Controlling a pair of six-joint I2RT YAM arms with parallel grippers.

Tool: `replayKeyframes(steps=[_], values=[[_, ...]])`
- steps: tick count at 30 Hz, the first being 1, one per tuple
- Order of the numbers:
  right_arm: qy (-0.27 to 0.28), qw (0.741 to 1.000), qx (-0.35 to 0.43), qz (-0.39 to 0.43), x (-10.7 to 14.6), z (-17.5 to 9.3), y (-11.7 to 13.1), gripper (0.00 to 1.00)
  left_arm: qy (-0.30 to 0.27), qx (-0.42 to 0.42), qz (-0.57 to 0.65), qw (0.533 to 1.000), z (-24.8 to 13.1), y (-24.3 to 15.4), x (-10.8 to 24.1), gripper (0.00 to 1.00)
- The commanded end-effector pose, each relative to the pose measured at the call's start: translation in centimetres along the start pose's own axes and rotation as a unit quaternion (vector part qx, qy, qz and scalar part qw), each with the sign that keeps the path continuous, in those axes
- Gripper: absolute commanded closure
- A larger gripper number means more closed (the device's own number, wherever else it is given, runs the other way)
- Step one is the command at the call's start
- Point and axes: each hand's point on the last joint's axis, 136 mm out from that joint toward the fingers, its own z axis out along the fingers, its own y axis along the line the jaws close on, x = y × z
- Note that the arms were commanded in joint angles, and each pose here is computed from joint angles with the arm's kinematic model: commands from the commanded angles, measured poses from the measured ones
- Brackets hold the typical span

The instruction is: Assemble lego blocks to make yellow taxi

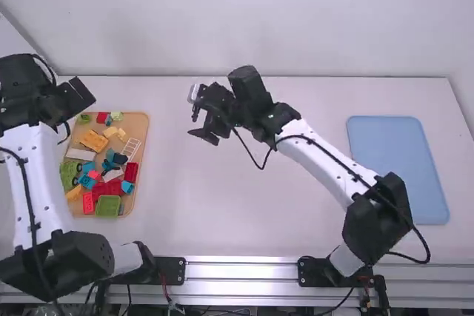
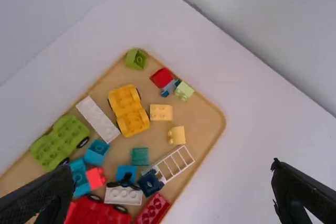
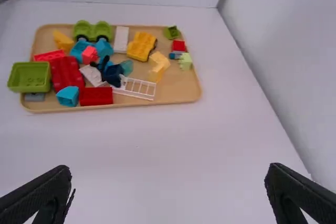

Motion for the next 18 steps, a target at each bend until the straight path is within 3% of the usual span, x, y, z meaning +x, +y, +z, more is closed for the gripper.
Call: replayKeyframes(steps=[1,9,12,18], values=[[0.01,0.999,0.033,0.01,0.1,-0.9,-1.2,0.01,0.01,-0.013,0.009,1.0,1.1,0.7,-1.2,0.01],[0.012,0.999,0.031,0.012,0.5,-0.4,-1.2,0.01,0.113,-0.04,-0.008,0.993,7.2,2.1,-1.3,0.01],[0.011,0.999,0.032,0.011,0.5,-0.4,-1.2,0.01,0.168,-0.054,-0.006,0.984,10.3,2.2,0.1,0.01],[0.011,0.999,0.032,0.011,0.5,-0.4,-1.2,0.01,0.227,-0.101,-0.036,0.968,15.0,4.3,2.8,0.01]])
